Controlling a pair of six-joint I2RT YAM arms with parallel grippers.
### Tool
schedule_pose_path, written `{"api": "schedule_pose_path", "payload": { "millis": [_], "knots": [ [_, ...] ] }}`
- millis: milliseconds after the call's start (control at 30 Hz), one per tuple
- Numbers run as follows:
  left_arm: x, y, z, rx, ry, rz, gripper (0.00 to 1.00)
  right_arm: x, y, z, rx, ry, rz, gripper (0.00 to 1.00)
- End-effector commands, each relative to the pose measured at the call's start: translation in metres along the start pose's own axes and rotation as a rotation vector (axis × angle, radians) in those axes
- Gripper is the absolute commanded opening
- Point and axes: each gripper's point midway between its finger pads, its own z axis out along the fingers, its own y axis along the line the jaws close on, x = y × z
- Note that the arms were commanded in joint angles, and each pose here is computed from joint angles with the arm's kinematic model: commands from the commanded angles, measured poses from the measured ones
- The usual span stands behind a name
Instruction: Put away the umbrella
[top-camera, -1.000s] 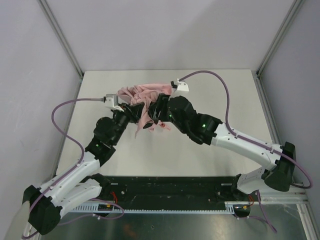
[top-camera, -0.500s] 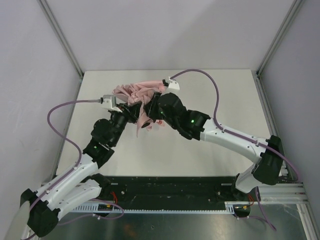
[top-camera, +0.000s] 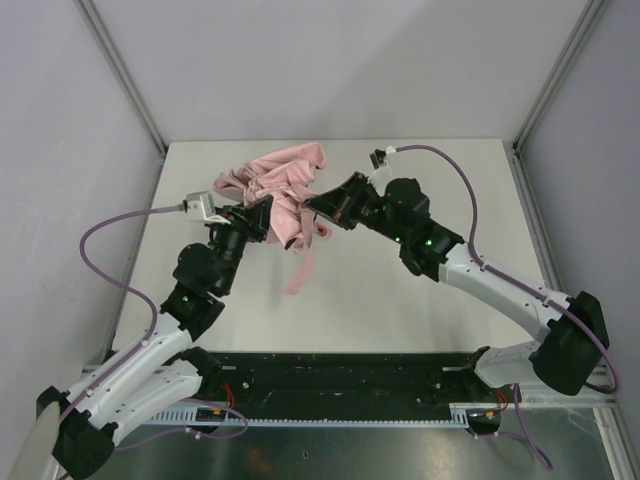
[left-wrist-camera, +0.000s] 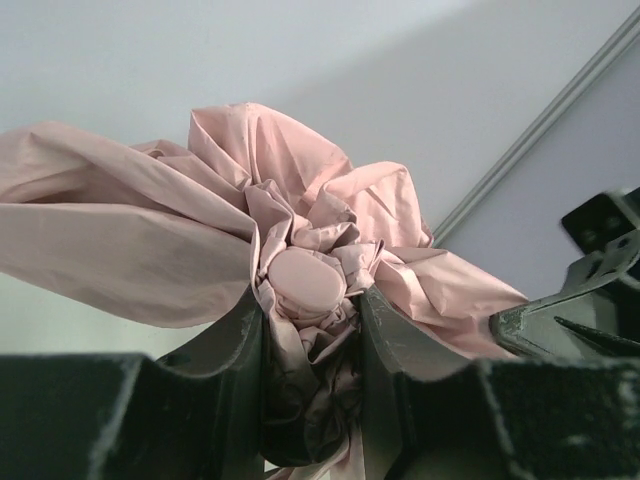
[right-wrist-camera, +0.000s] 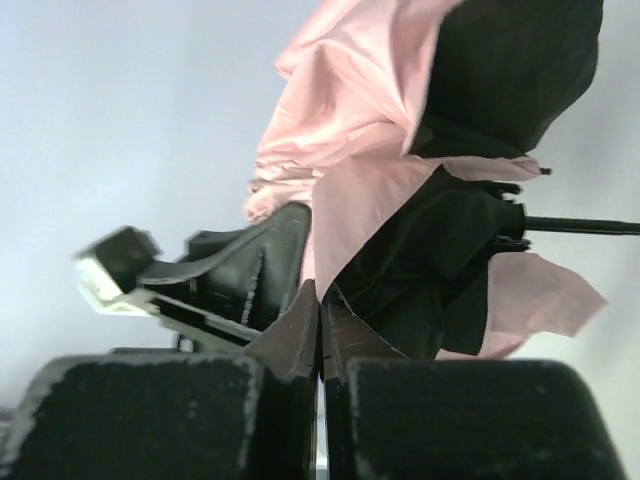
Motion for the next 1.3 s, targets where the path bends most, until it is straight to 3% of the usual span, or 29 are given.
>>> {"api": "schedule_pose_path", "payload": {
  "millis": [0,167,367,467,767,833,967,1067,1267],
  "knots": [
    [-0.061,-0.018,-0.002,0.035,-0.211,-0.150,0.00,-0.003,0.078,-0.034,-0.403,0.139,0.247,0.00],
    [-0.072,-0.024,-0.002,0.073,-0.243,-0.259,0.00,0.003,0.065,-0.032,-0.458,0.174,0.265,0.10],
    [-0.084,-0.030,-0.007,0.112,-0.265,-0.315,0.00,0.012,0.030,-0.029,-0.351,0.153,-0.004,0.45],
    [-0.087,-0.032,-0.010,0.129,-0.267,-0.333,0.00,0.012,0.025,-0.033,-0.318,0.122,-0.128,0.56],
    [-0.088,-0.035,-0.007,0.138,-0.262,-0.353,0.00,0.025,0.051,-0.039,-0.365,0.122,-0.332,0.62],
    [-0.088,-0.036,-0.006,0.140,-0.259,-0.361,0.00,0.026,0.055,-0.037,-0.383,0.123,-0.346,0.58],
    [-0.087,-0.034,-0.004,0.127,-0.260,-0.384,0.00,0.030,0.066,-0.035,-0.423,0.143,-0.308,0.22],
    [-0.087,-0.023,-0.001,0.075,-0.285,-0.419,0.00,0.037,0.071,-0.035,-0.414,0.162,-0.223,0.06],
    [-0.090,-0.015,0.016,0.046,-0.322,-0.610,0.00,0.035,0.097,-0.032,-0.525,0.154,0.055,0.00]
  ]
}}
